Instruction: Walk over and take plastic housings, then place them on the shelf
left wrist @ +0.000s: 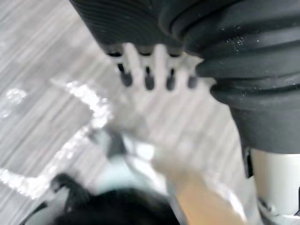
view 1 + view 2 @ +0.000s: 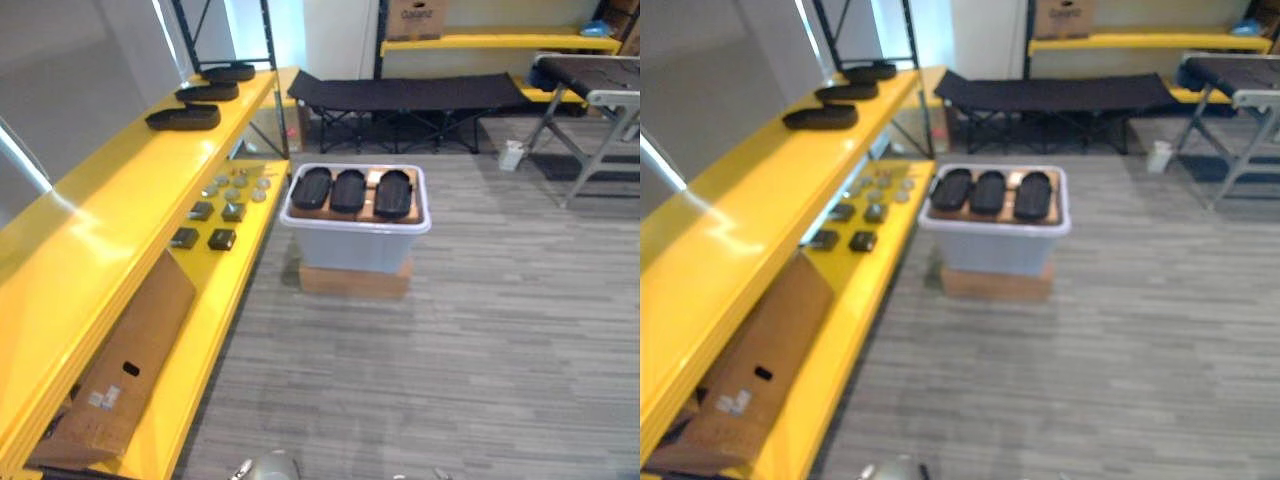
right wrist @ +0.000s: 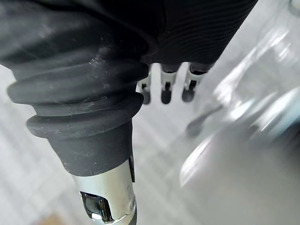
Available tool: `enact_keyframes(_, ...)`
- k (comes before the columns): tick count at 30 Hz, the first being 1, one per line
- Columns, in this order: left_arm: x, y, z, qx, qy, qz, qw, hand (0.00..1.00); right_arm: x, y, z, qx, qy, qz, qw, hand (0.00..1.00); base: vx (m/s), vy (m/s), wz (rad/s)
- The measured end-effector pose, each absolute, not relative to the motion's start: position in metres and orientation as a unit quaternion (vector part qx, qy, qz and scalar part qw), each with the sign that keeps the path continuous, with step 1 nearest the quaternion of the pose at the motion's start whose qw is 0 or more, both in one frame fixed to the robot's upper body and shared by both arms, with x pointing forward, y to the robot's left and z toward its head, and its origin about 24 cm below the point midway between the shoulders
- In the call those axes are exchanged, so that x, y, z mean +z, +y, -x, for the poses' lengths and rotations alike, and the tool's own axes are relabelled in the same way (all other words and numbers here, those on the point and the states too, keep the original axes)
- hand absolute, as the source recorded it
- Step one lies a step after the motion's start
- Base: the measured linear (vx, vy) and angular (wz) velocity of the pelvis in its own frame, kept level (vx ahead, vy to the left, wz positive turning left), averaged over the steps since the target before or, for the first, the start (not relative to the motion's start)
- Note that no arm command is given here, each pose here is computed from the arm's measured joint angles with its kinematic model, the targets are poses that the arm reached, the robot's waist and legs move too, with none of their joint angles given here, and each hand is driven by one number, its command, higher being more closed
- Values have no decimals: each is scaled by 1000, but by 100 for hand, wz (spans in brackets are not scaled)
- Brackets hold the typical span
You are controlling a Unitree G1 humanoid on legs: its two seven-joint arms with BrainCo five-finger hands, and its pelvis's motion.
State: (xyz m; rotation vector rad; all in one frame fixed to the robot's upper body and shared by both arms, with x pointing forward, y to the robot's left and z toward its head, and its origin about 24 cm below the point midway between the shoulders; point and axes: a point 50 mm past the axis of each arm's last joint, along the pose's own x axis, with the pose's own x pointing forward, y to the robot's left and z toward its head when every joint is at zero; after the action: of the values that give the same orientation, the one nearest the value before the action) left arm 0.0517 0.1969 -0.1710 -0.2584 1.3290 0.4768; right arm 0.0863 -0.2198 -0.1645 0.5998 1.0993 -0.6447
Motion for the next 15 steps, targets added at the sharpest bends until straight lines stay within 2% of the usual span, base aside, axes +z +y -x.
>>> enact_keyframes(2,-172,194,-42,221,617,120,746,0,-165,-214,-90,-288,504,-278,765,0,393,219,-31)
enact_keyframes(8,-171,202,-49,221,607,110,755,0,-162,-210,-105,-252,506,-257,784,0,400,182,-8)
enact_keyframes(11,-168,211,-54,225,592,92,769,0,-164,-202,-100,-240,522,-251,779,0,382,140,-1)
enact_keyframes(15,-161,211,-91,200,553,76,805,0,-166,-204,-93,-240,528,-246,777,0,333,7,27)
